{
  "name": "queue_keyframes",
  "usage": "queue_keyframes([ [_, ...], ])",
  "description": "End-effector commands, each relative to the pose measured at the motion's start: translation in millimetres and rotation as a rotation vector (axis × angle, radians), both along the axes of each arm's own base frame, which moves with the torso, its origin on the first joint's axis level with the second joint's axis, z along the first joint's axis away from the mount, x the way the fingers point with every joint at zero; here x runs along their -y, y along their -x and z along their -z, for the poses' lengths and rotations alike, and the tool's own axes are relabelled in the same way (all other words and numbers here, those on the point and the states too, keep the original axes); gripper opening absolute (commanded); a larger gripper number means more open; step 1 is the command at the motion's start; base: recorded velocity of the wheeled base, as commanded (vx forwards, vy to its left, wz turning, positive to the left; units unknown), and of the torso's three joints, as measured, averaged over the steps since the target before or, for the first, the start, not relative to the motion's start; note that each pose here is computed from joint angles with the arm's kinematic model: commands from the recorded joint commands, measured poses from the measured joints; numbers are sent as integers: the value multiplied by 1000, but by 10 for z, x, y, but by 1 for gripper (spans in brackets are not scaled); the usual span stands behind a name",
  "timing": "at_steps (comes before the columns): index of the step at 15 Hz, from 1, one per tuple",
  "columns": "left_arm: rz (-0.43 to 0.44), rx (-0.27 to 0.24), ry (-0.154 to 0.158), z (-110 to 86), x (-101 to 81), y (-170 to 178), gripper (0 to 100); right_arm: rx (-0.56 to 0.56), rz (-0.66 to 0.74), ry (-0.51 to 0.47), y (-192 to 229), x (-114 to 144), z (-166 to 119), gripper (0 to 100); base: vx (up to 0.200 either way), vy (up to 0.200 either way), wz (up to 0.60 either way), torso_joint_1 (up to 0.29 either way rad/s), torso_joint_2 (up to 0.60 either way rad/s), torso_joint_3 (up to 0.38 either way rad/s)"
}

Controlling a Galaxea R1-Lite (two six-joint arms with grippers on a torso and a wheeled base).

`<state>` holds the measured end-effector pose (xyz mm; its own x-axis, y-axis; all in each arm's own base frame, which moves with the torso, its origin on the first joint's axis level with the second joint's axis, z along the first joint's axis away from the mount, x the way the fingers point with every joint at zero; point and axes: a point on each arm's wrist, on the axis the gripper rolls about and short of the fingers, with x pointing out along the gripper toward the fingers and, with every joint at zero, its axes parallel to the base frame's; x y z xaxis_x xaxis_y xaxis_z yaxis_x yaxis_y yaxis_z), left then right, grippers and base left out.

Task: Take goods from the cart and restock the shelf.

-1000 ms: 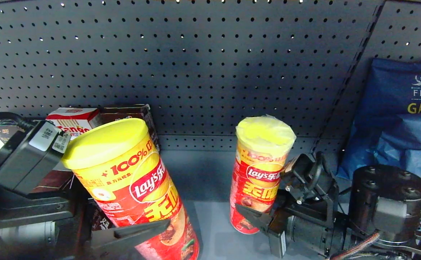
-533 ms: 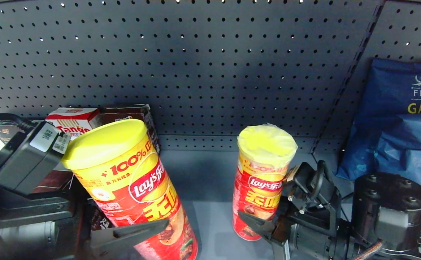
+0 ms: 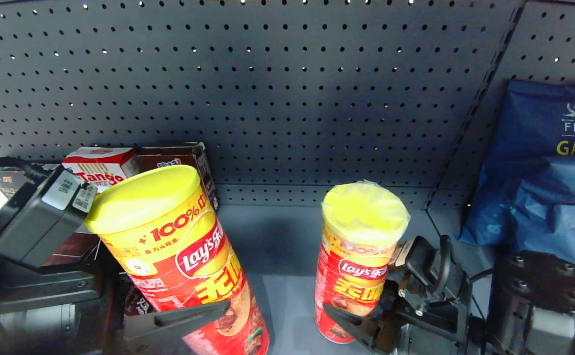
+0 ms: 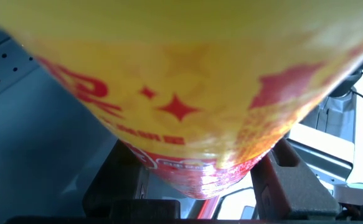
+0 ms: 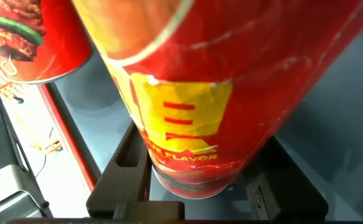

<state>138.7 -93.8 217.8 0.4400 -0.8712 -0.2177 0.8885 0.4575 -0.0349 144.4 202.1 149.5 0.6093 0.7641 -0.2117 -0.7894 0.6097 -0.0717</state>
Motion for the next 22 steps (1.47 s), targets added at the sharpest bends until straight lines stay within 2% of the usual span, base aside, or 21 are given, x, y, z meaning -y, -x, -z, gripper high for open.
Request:
queue_keyframes([
  [1,0,0,0,1,0,1,0,-8,-2,12,13,12,32,0,0,0,0,0,0,0],
  [3,0,0,0,1,0,1,0,-10,-2,15,18,19,39,0,0,0,0,0,0,0],
  [4,0,0,0,1,0,1,0,-12,-3,25,29,29,61,100,0,0,0,0,0,0],
  [7,0,-3,-2,10,-1,3,0,-6,17,24,60,87,47,100,0,0,0,0,0,0],
  [13,0,-9,-5,36,-6,11,0,53,59,-58,428,702,-77,100,0,0,0,0,0,0],
  [15,0,-9,-5,35,-4,7,0,64,126,-69,423,881,-63,100,0,0,0,0,0,0],
  [17,0,-2,-1,8,-1,2,0,110,244,-112,380,1090,-152,100,0,0,0,0,0,0],
  [22,-3,-7,-4,28,-7,8,0,224,439,-171,395,1443,-305,100,0,0,0,0,0,0],
])
